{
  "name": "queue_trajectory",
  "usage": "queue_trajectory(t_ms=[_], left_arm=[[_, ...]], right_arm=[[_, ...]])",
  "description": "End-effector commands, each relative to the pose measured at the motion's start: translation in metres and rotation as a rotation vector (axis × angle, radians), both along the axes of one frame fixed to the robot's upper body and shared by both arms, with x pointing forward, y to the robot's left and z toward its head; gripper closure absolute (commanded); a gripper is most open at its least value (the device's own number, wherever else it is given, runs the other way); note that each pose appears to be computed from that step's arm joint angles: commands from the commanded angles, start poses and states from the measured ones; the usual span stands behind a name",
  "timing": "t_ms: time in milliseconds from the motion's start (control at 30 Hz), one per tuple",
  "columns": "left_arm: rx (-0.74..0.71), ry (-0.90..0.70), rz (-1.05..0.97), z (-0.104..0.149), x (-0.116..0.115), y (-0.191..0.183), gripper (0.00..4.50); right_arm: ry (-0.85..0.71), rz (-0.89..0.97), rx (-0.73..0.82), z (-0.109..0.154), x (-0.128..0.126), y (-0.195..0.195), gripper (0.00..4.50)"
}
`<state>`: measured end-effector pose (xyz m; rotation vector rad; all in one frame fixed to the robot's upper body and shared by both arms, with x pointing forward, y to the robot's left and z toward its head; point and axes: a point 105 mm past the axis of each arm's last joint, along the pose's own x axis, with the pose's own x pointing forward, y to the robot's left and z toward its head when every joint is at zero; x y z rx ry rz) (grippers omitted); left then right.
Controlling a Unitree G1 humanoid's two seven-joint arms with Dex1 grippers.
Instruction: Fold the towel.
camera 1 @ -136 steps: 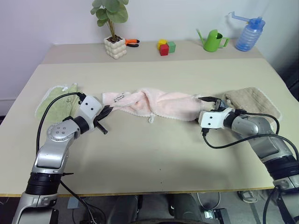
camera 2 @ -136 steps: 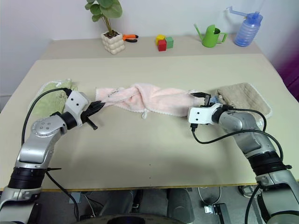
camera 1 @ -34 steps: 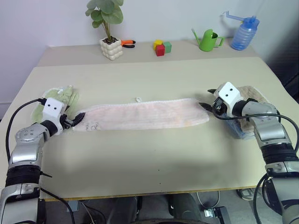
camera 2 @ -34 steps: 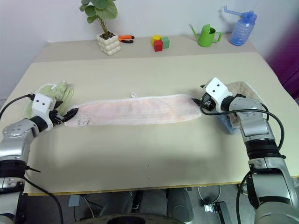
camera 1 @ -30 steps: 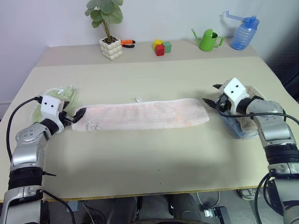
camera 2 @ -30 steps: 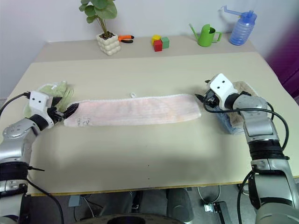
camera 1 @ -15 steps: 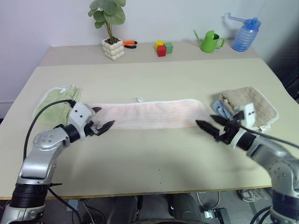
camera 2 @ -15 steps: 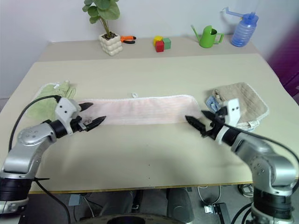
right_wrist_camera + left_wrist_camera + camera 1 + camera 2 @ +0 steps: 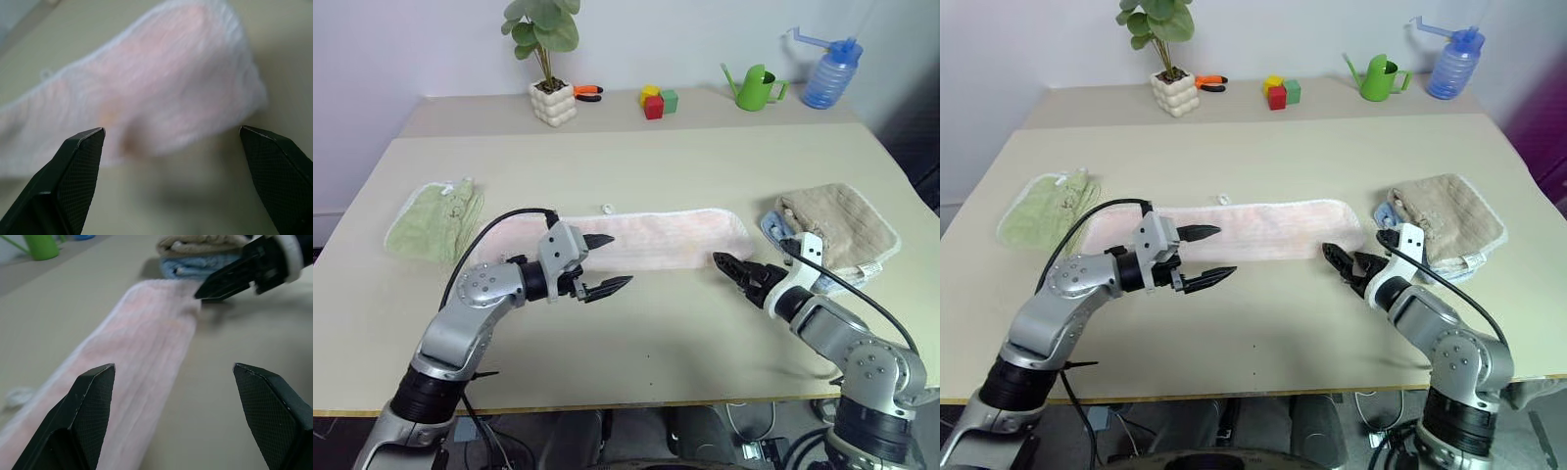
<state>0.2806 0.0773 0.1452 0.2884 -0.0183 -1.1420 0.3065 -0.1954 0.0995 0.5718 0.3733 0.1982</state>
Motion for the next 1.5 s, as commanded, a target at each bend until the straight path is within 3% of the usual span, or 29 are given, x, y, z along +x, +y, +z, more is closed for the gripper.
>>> queue_trajectory(t_ms=[33, 67, 167, 367, 433, 567, 733, 800, 900, 1067, 1400, 1500], left_arm=[[-0.010, -0.003, -0.042, 0.005, -0.008, -0.005, 0.54], [-0.009, 0.003, -0.044, 0.004, -0.009, -0.005, 0.54], [-0.005, 0.007, -0.043, 0.003, -0.011, -0.005, 0.54], [-0.015, 0.025, -0.009, -0.001, -0.011, -0.001, 0.54], [-0.017, 0.031, -0.003, -0.003, -0.012, 0.000, 0.54], [-0.023, 0.039, 0.014, -0.005, -0.012, 0.002, 0.54], [-0.025, 0.034, 0.101, -0.006, 0.000, 0.019, 0.54], [-0.029, 0.035, 0.124, -0.006, 0.003, 0.025, 0.54], [-0.033, 0.032, 0.126, -0.004, 0.003, 0.027, 0.54], [-0.035, 0.018, 0.128, -0.002, 0.004, 0.024, 0.54], [-0.044, 0.033, 0.170, -0.003, -0.002, 0.029, 0.54], [-0.049, 0.037, 0.194, -0.003, -0.002, 0.033, 0.54]], right_arm=[[0.033, -0.097, 0.025, -0.006, 0.012, -0.015, 0.02], [0.030, -0.099, 0.035, -0.005, 0.016, -0.013, 0.02], [0.019, -0.116, 0.044, -0.002, 0.026, -0.011, 0.74], [-0.016, -0.133, 0.040, 0.009, 0.032, -0.013, 3.80], [-0.039, -0.142, 0.024, 0.017, 0.031, -0.017, 4.46], [-0.097, -0.121, -0.061, 0.035, 0.028, -0.023, 4.46], [-0.226, 0.008, -0.328, 0.068, 0.017, -0.022, 4.46], [-0.297, 0.084, -0.394, 0.085, 0.015, -0.011, 4.46], [-0.409, 0.303, -0.478, 0.101, 0.012, 0.036, 4.46], [-0.424, 0.568, -0.555, 0.078, 0.012, 0.101, 4.46], [-0.367, 0.688, -0.583, 0.035, 0.031, 0.156, 4.46], [-0.380, 0.746, -0.532, 0.037, 0.024, 0.162, 3.54]])
